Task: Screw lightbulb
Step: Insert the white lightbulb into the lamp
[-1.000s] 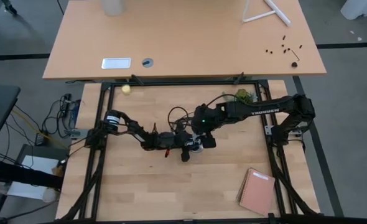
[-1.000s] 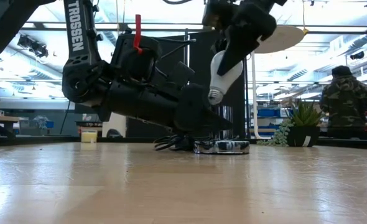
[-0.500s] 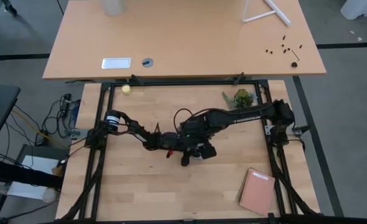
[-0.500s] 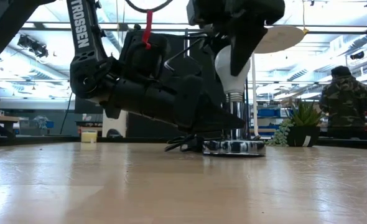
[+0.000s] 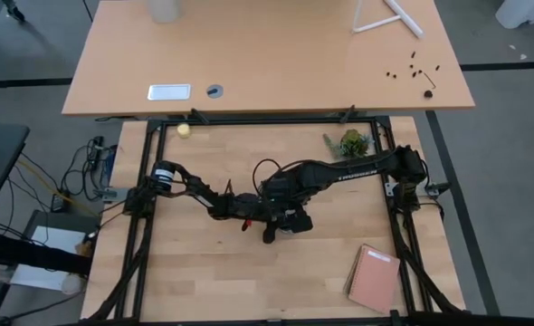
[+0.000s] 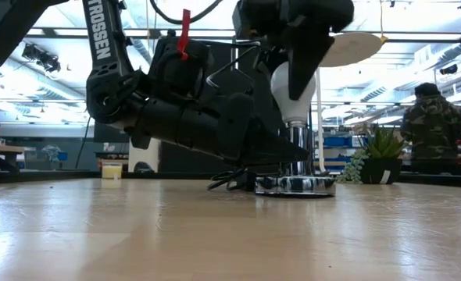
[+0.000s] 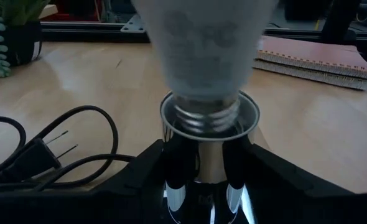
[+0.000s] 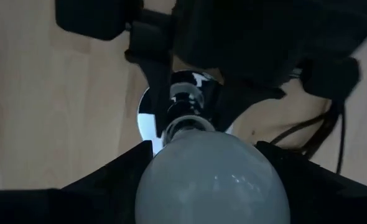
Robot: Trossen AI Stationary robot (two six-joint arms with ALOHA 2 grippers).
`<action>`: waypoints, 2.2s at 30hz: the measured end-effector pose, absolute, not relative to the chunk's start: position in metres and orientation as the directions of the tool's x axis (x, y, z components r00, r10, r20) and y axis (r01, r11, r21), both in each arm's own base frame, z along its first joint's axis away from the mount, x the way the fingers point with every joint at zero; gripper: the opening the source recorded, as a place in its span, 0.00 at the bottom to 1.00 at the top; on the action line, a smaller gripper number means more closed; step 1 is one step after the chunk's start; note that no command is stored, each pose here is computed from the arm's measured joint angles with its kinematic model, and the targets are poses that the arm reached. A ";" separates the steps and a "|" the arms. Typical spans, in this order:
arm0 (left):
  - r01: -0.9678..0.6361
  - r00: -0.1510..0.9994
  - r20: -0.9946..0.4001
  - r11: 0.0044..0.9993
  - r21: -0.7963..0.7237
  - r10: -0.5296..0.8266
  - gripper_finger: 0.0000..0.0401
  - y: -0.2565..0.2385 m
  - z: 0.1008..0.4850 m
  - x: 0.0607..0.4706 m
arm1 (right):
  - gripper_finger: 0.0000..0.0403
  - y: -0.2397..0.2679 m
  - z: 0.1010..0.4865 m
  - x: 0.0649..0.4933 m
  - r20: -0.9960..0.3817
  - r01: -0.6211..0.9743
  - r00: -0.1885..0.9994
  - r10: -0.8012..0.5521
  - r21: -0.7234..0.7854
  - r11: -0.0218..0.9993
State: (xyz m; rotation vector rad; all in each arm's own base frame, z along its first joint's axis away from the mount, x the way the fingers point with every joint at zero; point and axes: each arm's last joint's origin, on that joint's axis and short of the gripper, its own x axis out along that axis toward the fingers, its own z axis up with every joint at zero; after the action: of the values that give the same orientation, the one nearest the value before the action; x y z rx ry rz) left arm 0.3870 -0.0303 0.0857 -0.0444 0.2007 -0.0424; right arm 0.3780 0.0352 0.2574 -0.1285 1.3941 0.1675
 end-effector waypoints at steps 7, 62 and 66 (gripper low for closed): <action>0.036 0.978 -0.202 0.998 -0.045 -0.044 0.47 -0.033 0.085 0.387 | 0.70 0.036 0.244 0.375 -0.975 -0.255 0.205 0.083 0.029 0.967; -0.020 0.978 -0.208 1.000 -0.011 0.017 0.47 -0.038 0.085 0.386 | 0.69 0.026 0.233 0.376 -0.970 -0.099 0.235 0.055 0.033 0.995; -0.018 0.978 -0.209 1.000 -0.011 0.015 0.47 -0.038 0.085 0.386 | 0.71 0.026 0.230 0.381 -0.963 -0.082 0.264 0.058 0.037 0.996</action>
State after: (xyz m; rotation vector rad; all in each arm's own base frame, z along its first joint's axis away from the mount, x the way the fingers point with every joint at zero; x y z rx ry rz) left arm 0.3858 -0.0380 0.0845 -0.0131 0.2103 0.0168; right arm 0.3812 0.0262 0.2304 -0.0216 1.3001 0.0949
